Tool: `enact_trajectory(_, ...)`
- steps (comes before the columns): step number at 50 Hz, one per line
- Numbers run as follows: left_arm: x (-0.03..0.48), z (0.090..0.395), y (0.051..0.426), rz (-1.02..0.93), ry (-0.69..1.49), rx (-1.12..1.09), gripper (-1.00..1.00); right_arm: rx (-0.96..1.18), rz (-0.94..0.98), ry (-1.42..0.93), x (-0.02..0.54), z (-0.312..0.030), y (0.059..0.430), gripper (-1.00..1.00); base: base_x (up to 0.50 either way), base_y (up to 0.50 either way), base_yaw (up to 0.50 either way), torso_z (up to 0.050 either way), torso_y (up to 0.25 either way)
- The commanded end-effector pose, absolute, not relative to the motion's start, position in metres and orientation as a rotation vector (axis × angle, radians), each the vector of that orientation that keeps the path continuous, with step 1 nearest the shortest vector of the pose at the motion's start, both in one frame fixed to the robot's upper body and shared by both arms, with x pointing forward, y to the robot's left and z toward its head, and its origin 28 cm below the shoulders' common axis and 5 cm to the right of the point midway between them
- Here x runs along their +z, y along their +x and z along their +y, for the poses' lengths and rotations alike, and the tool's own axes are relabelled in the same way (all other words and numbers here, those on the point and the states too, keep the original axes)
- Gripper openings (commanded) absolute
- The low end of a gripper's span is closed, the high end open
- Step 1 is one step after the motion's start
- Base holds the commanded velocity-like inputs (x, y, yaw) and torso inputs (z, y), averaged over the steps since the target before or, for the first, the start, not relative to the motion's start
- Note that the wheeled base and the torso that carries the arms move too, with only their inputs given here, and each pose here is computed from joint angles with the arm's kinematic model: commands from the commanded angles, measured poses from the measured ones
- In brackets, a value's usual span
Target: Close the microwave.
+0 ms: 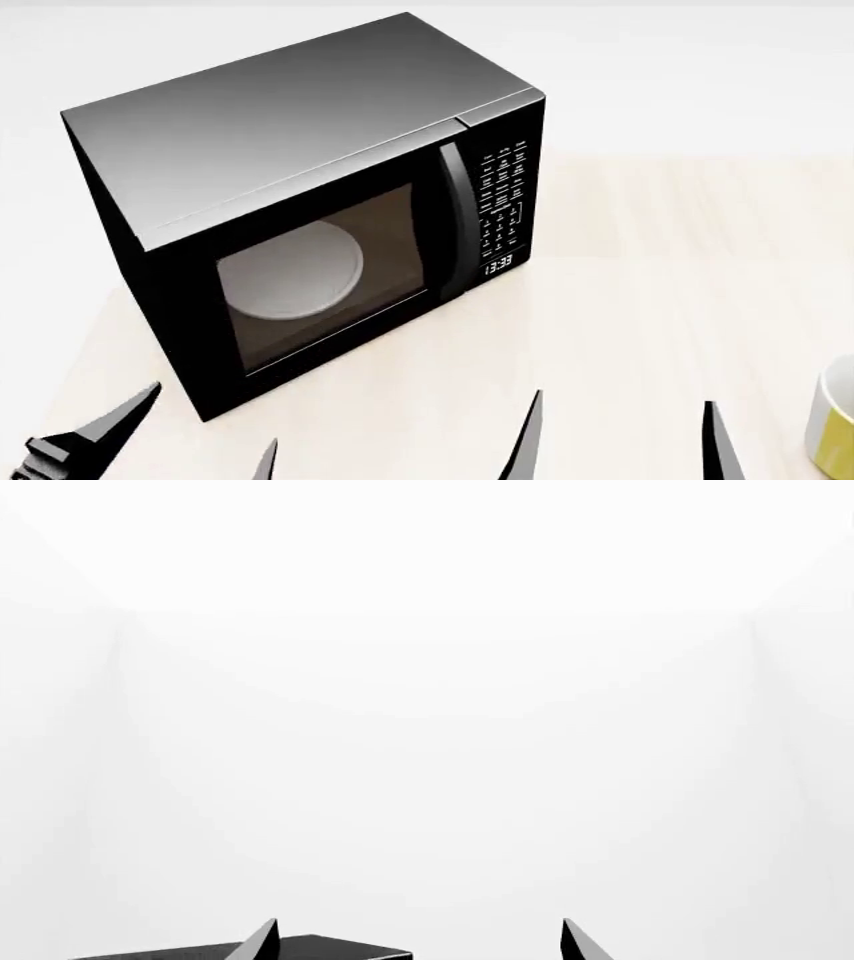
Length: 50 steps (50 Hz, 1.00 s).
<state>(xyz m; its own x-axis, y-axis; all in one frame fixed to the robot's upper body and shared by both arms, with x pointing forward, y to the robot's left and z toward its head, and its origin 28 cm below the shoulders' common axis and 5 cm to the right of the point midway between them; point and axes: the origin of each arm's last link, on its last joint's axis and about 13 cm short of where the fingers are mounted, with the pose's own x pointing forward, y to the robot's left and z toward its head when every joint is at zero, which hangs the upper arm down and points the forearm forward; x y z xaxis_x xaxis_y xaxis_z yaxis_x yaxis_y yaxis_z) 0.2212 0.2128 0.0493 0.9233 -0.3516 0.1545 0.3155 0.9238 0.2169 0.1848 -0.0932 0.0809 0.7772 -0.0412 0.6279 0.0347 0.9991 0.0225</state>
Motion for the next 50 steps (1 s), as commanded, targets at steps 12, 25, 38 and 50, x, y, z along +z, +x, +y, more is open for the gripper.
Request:
enact_trajectory(12,0.058,0.279,0.165,-0.212,0.224,-0.101,1.00,-0.094,-0.651,-0.018,0.079,-0.099,0.189,1.00,0.00,0.00,0.00,0.000,0.000)
enact_trajectory(25,0.144,0.304,0.171,-0.574,0.206,0.360,1.00,-0.500,-0.841,-0.024,0.148,-0.155,0.209,1.00,0.00,0.00,0.00,0.000,0.000)
enact_trajectory(38,0.190,0.295,0.151,-0.826,0.305,0.501,1.00,-0.607,-1.102,-0.088,0.204,-0.173,0.189,1.00,0.00,0.00,0.00,0.000,0.000)
enact_trajectory(50,0.192,0.294,0.150,-0.843,0.305,0.556,1.00,-0.600,-1.116,-0.078,0.208,-0.172,0.188,1.00,0.00,0.00,0.00,0.000,0.000)
